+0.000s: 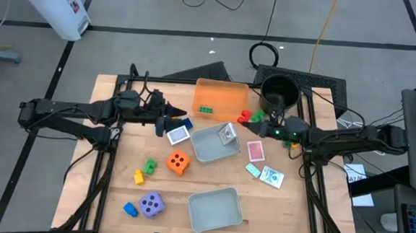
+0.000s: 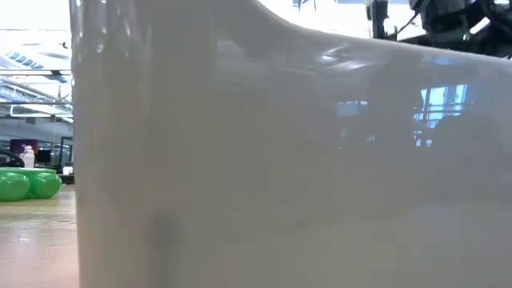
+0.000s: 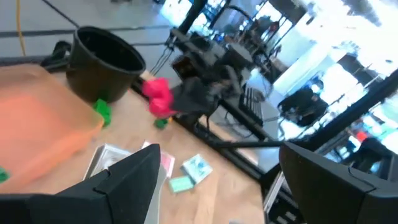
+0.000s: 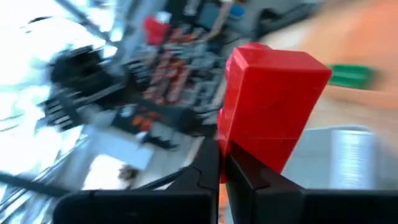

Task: Pick & Place Toys
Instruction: Put the red game piece into the orange bin

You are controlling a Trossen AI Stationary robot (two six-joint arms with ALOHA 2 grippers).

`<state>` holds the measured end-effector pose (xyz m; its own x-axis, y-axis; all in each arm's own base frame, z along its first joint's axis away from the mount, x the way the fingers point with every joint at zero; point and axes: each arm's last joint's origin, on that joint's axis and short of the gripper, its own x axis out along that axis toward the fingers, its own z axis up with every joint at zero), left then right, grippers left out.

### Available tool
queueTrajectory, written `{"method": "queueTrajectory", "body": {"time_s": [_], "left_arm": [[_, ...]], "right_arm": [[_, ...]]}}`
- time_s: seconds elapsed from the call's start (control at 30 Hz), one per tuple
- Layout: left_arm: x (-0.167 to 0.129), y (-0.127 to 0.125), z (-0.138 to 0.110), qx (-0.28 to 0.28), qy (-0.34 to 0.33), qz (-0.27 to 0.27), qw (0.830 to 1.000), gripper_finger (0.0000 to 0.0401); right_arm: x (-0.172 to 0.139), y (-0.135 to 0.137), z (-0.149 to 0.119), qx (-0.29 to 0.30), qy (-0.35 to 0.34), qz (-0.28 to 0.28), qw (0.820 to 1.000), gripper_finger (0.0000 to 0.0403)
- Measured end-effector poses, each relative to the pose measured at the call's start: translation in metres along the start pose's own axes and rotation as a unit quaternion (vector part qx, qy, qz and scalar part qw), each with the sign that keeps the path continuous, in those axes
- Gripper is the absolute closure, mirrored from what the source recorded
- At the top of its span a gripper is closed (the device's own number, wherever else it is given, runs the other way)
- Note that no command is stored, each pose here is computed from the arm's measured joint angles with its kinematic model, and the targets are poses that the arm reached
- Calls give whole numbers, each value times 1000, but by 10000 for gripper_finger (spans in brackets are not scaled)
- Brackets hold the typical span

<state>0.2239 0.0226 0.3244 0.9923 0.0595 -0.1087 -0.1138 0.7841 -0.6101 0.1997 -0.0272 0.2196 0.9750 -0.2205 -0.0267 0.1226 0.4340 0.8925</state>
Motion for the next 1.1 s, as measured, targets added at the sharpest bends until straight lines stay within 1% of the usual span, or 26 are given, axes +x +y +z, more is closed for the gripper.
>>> {"method": "queueTrajectory", "body": {"time_s": [0.07, 0.13, 0.23, 0.33, 0.43, 0.5, 0.63, 0.77, 0.93, 1.1], "left_arm": [[7, 5, -1, -14, 10, -5, 1000, 68], [18, 8, -1, -28, 15, -26, 999, 68], [36, 14, -3, -46, 43, -42, 997, 68], [58, 12, 2, -44, 61, -54, 996, 68], [80, 7, 11, -29, 70, -73, 994, 68], [94, 5, 15, -21, 81, -83, 993, 68], [116, -2, 28, -6, 78, -104, 991, 68], [133, -3, 36, 6, 73, -105, 992, 68], [147, -3, 39, 11, 76, -112, 991, 68], [158, -3, 34, 8, 93, -117, 989, 69]], "right_arm": [[2, 13, -2, -19, 8, 23, 1000, 401], [6, 28, -3, -42, 15, 42, 998, 402], [13, 49, -3, -77, 18, 69, 994, 402], [22, 68, -1, -105, 19, 87, 990, 402], [30, 79, -3, -127, 26, 99, 987, 402], [34, 83, -4, -134, 35, 107, 985, 402], [39, 87, -9, -135, 47, 122, 982, 402], [41, 90, -13, -134, 47, 139, 980, 402], [40, 92, -15, -137, 47, 144, 979, 402], [40, 92, -15, -136, 46, 143, 979, 402]]}}
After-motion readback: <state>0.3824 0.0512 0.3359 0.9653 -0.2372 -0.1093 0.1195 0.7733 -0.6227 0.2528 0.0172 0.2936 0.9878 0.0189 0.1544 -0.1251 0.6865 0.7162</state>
